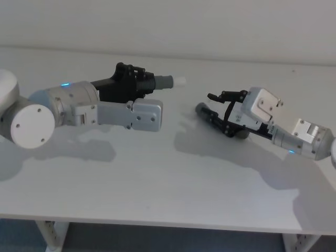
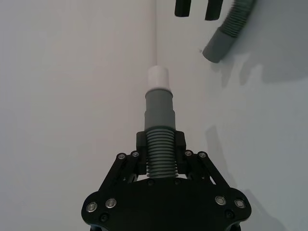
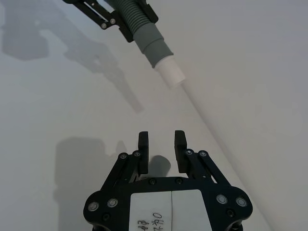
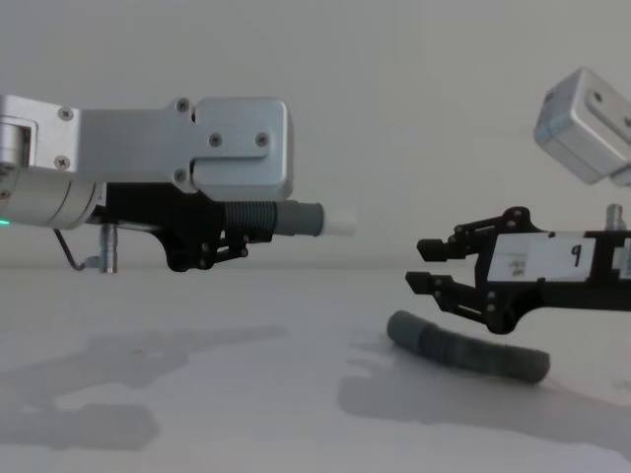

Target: Use both hands to pick up one end of the pipe from the table, align the ends, and insert them.

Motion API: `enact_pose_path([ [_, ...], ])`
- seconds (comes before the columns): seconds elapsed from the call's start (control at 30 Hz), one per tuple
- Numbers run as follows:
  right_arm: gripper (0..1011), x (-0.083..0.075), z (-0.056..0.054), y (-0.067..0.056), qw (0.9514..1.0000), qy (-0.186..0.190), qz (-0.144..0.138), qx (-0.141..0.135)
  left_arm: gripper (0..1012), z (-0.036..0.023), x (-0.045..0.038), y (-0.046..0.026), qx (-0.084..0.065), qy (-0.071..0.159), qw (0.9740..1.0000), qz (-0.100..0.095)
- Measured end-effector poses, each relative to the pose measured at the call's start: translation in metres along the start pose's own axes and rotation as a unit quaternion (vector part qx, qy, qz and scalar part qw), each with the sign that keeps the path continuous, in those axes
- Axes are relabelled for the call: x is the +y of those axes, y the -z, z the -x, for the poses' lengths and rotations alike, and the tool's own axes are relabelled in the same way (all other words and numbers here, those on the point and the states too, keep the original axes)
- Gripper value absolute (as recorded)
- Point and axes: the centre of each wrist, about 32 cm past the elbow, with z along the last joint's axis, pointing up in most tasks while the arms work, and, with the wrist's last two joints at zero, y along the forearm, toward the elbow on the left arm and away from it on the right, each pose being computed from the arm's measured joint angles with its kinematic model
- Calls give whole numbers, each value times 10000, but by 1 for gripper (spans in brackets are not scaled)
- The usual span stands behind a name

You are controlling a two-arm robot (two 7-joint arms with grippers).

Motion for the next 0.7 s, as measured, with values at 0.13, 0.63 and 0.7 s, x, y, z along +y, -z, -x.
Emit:
enact_pose_path([
  [0.13, 314, 30, -5, 3, 10000, 10, 4, 12, 320, 0, 0, 0, 0, 0, 10000, 0],
  [0.63, 314, 90, -2, -2, 9999, 11, 92, 108, 320, 0, 0, 0, 0, 0, 10000, 0],
  [0.7, 314, 94, 0, -2, 9999, 11, 99, 117, 320, 0, 0, 0, 0, 0, 10000, 0],
])
